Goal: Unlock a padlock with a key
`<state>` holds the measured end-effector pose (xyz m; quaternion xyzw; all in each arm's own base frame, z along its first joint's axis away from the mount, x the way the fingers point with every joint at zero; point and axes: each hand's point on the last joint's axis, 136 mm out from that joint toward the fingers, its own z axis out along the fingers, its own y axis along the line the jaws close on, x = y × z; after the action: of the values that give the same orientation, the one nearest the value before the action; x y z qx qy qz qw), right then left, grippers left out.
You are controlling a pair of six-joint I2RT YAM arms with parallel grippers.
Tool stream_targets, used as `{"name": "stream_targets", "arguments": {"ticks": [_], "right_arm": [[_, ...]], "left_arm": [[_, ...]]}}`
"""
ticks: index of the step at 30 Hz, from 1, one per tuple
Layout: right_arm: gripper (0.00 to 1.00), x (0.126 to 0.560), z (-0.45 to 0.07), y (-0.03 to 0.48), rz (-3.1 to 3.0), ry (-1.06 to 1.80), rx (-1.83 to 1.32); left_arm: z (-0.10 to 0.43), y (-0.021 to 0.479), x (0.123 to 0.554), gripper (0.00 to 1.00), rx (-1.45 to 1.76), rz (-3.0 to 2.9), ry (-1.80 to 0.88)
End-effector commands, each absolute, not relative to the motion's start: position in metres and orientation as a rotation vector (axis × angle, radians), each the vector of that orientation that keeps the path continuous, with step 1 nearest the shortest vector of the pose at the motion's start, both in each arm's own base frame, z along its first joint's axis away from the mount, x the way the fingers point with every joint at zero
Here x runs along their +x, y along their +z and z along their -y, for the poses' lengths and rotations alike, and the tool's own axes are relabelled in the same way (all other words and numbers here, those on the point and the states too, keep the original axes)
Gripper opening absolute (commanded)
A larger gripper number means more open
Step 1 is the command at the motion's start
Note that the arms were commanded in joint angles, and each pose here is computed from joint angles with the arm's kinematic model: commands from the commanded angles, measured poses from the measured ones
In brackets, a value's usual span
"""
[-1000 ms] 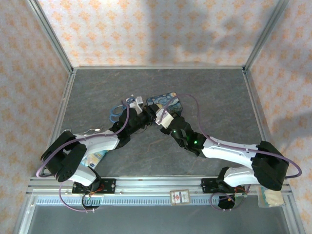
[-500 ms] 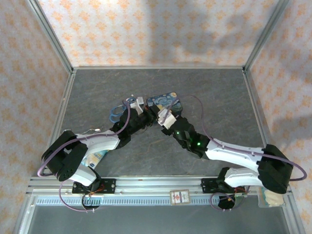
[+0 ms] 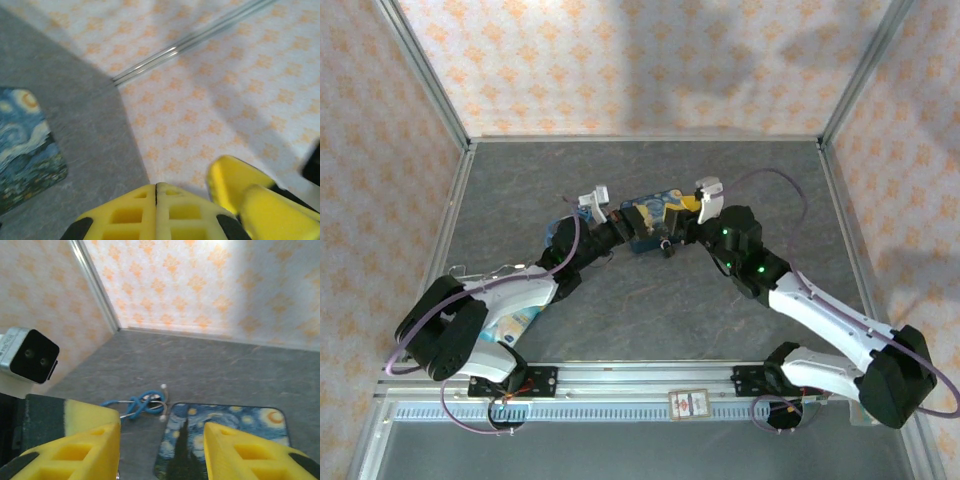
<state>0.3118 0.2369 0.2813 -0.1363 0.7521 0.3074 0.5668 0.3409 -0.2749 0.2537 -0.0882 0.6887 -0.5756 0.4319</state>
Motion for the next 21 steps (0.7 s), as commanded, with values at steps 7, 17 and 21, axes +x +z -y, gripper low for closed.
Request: {"name": "stream_targets", "arguments": {"ticks": [7,17,21], "right_arm": [[0.45,0.276,-0.274,0.304,-1.691,1.356,-0.385],[0.40,0.258,-0.281,0.302,-1.609,1.530,-0.426],[0.38,0.259,-0.279,0.302,-1.589,1.525,-0.414]], "left_arm": [[0.275,0.319,0.314,0.00,0.053,-1.446,-1.484],[0.272,0.325,0.305,0.00,0.031,-1.361,-1.582],[0.275,0.324,0.302,0.00,0.031,-1.351,-1.622]]}}
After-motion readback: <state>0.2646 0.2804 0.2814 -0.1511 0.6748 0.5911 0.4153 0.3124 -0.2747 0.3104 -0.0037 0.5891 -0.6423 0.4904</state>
